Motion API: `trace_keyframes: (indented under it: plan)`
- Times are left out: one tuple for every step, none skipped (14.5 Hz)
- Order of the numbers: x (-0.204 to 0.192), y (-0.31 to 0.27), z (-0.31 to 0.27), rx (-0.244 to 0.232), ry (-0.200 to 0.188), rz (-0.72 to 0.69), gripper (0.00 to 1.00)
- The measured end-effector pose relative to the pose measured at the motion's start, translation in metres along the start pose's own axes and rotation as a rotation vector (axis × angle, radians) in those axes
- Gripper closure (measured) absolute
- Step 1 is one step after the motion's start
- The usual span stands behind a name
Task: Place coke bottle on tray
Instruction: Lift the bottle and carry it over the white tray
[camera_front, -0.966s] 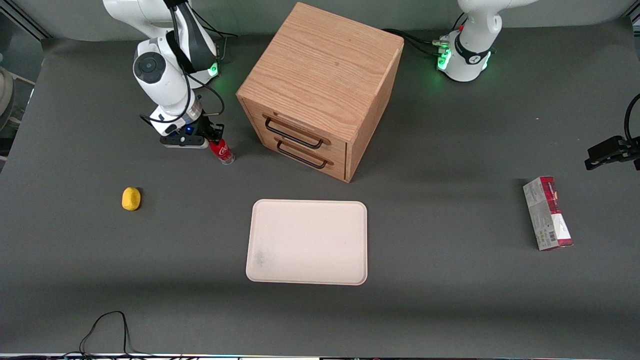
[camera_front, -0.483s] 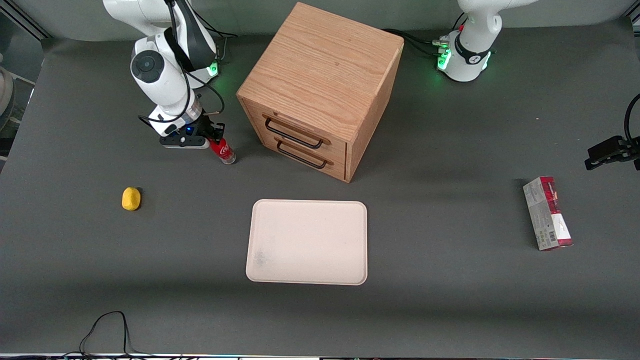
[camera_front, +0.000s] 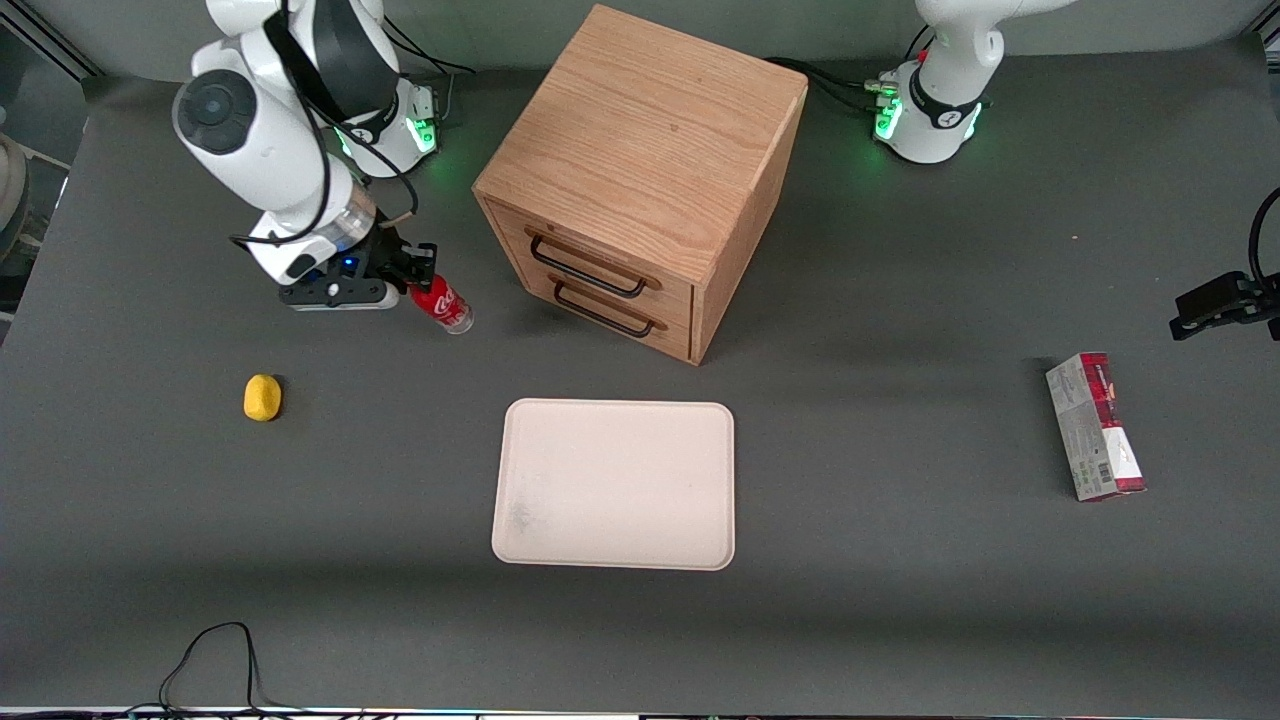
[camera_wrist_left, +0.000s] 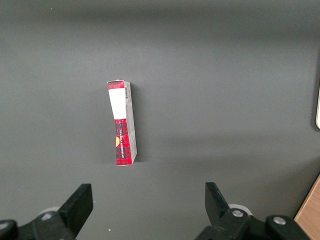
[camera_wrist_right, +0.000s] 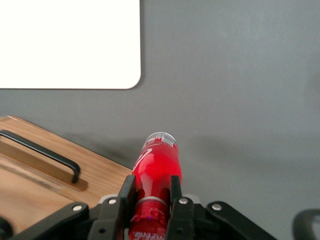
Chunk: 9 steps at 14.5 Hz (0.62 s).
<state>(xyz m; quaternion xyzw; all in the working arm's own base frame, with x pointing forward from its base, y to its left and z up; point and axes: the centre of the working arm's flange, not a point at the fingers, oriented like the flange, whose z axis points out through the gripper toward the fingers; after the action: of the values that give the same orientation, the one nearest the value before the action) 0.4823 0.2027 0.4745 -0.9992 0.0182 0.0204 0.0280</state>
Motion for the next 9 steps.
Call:
trace_keyframes:
  plan:
    - [0.01, -0.002, -0.013, -0.012, 0.01, -0.013, 0.68]
    - [0.021, -0.003, -0.026, -0.025, 0.016, -0.024, 0.68]
    - [0.031, -0.005, -0.038, -0.031, 0.014, -0.032, 0.68]
    - [0.043, -0.006, -0.05, -0.027, 0.009, -0.035, 0.68]
    - [0.056, -0.008, -0.062, -0.016, 0.003, -0.037, 0.68]
    - [0.069, -0.008, -0.073, -0.001, 0.0, -0.038, 0.68]
    - [0.081, -0.009, -0.083, 0.012, 0.001, -0.039, 0.68]
    - [0.092, -0.008, -0.09, 0.018, 0.007, -0.042, 0.68]
    - [0.102, -0.009, -0.094, 0.014, 0.018, -0.05, 0.68]
